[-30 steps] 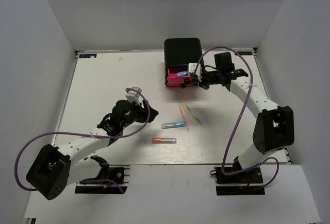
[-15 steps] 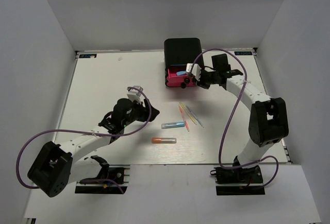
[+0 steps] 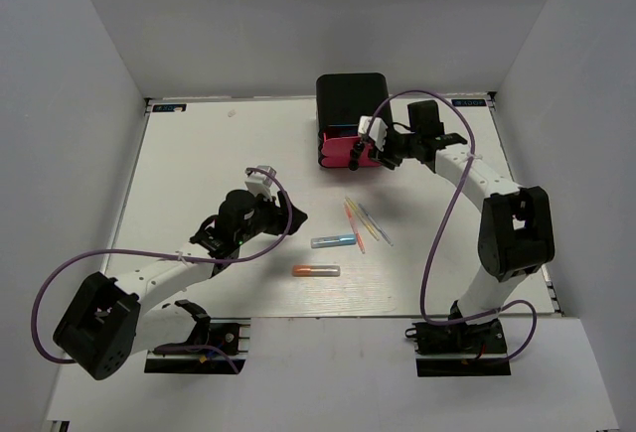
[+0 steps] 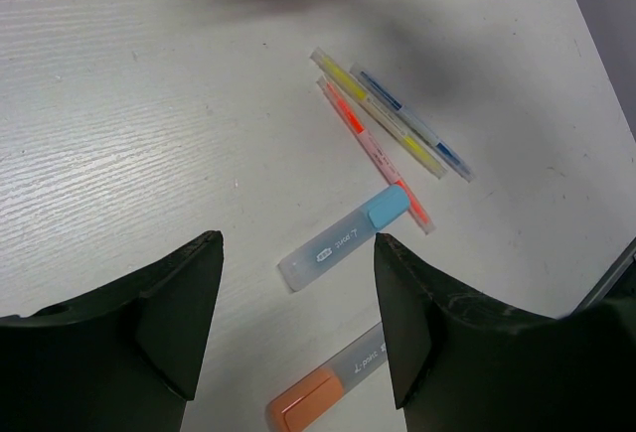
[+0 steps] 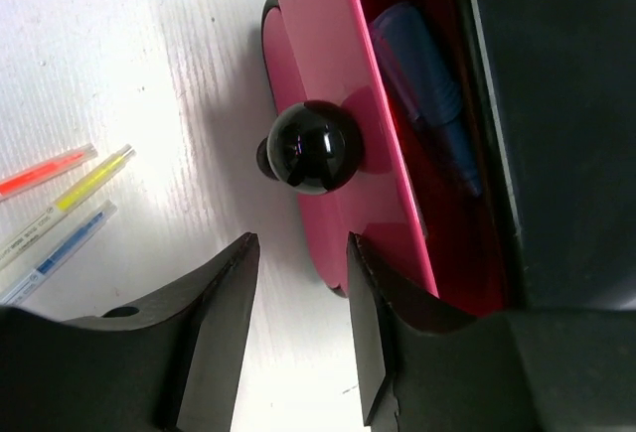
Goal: Sort the stationery into containers
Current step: Close the drawer in the storage box, then open the drawer in the storage box, then pick up the pen from the center of the board, then place the pen in the drawer.
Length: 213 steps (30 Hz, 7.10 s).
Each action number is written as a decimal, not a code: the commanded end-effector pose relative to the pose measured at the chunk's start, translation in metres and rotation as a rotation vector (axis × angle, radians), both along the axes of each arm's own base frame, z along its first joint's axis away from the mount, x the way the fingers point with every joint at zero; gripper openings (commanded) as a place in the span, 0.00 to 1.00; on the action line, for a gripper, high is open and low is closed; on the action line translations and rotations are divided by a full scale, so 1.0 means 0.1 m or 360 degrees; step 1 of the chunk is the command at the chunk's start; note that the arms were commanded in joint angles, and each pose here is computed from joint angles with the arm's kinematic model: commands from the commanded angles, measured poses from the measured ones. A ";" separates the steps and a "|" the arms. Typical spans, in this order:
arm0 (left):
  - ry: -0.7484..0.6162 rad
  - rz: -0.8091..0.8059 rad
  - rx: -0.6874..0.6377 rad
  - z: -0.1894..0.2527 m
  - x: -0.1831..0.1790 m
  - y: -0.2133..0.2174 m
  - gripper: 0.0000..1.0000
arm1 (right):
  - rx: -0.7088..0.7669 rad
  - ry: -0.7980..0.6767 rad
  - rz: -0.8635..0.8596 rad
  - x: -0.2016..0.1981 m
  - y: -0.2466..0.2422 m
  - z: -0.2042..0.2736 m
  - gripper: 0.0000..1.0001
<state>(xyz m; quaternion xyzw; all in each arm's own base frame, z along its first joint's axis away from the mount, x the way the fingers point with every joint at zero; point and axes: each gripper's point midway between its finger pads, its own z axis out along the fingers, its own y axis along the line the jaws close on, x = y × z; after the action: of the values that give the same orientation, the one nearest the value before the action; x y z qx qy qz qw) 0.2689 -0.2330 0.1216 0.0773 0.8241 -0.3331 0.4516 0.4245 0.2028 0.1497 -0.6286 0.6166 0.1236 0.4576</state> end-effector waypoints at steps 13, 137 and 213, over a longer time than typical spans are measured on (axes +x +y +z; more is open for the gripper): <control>-0.0082 -0.0033 -0.0046 0.21 0.05 -0.08 0.72 | 0.0109 -0.0124 0.0005 0.40 0.18 0.29 0.52; 0.0132 0.0459 -0.0041 -0.04 -0.03 0.26 0.77 | -0.0051 0.0626 -0.0554 -0.92 -0.16 -1.15 0.49; 0.0265 0.0524 -0.0231 0.00 0.05 0.15 0.70 | 0.0145 -0.0352 0.0344 -0.21 0.71 0.54 0.00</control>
<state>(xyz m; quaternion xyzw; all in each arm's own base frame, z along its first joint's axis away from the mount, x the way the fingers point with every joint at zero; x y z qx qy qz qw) 0.2700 -0.2152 0.1019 -0.1223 0.8474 -0.3008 0.4202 0.3870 0.2683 0.1874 -0.6574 0.5335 0.1586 0.5081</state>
